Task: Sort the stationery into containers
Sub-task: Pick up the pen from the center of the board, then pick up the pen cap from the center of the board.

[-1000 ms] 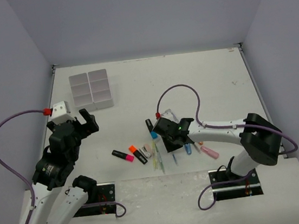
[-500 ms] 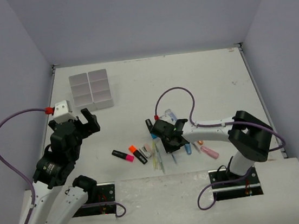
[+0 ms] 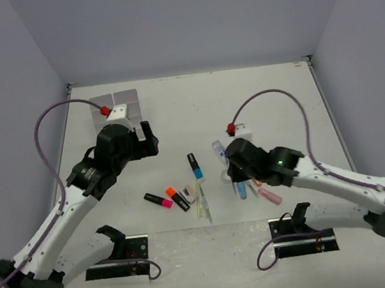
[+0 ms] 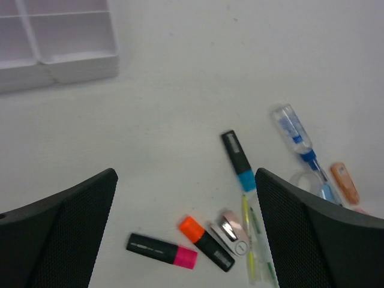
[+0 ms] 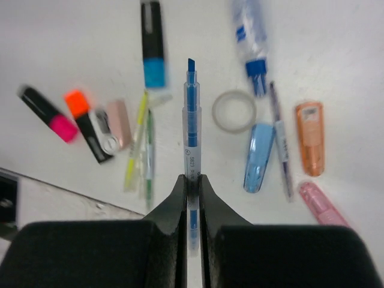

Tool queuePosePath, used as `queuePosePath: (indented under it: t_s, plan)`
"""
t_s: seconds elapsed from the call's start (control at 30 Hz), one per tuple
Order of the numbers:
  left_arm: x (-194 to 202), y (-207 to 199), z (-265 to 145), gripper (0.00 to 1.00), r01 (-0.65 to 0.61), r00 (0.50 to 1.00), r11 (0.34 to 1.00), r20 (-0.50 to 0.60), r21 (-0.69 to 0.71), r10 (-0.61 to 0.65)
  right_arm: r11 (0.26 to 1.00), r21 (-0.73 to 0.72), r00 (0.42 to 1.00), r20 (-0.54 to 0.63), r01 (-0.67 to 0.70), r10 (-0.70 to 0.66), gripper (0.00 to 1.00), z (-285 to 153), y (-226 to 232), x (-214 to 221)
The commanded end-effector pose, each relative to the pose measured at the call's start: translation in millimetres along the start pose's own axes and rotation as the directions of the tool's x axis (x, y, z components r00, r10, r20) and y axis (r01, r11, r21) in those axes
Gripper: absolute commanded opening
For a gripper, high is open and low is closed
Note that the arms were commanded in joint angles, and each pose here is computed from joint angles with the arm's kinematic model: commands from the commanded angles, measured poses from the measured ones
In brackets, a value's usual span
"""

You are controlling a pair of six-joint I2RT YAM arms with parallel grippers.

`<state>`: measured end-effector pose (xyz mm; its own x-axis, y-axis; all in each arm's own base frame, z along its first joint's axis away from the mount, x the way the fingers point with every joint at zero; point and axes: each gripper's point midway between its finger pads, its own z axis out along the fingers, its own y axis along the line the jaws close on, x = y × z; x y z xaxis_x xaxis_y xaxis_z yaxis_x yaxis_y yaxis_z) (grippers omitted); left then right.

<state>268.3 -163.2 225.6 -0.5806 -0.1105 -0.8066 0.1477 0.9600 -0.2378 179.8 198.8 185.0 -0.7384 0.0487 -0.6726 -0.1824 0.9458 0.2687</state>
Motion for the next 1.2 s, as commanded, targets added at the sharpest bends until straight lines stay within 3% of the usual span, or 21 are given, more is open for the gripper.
queuePosePath:
  t_s: [0.0, 0.07, 0.17, 0.27, 0.37, 0.73, 1.17]
  plan:
    - [39, -90, 35, 0.82, -0.154, 0.982, 0.984, -0.094, 0.093, 0.163, 0.991, 0.11, 0.986, 0.155, -0.08, 0.063, 0.0, -46, -54, -36]
    - [71, -126, 45, 0.68, -0.272, 0.946, 0.951, -0.138, 0.148, 0.292, 0.987, 0.132, 0.982, 0.176, -0.095, 0.071, 0.0, -57, -64, -39]
    - [117, -150, 64, 0.35, -0.382, 0.883, 0.905, -0.216, 0.187, 0.417, 0.986, 0.133, 0.98, 0.183, -0.104, 0.079, 0.0, -66, -72, -34]
    - [141, -159, 70, 0.25, -0.419, 0.846, 0.878, -0.252, 0.229, 0.469, 0.986, 0.12, 0.978, 0.19, -0.113, 0.089, 0.0, -68, -75, -30]
    - [158, -162, 74, 0.24, -0.443, 0.815, 0.855, -0.277, 0.268, 0.509, 0.987, 0.118, 0.979, 0.184, -0.113, 0.091, 0.0, -67, -77, -25]
    - [190, -126, 93, 0.27, -0.537, 0.735, 0.819, -0.364, 0.204, 0.572, 0.99, 0.11, 0.983, 0.168, -0.093, 0.074, 0.0, -56, -72, -22]
    - [190, -103, 105, 0.26, -0.532, 0.732, 0.827, -0.392, 0.181, 0.557, 0.993, 0.094, 0.988, 0.144, -0.068, 0.054, 0.0, -47, -66, -19]
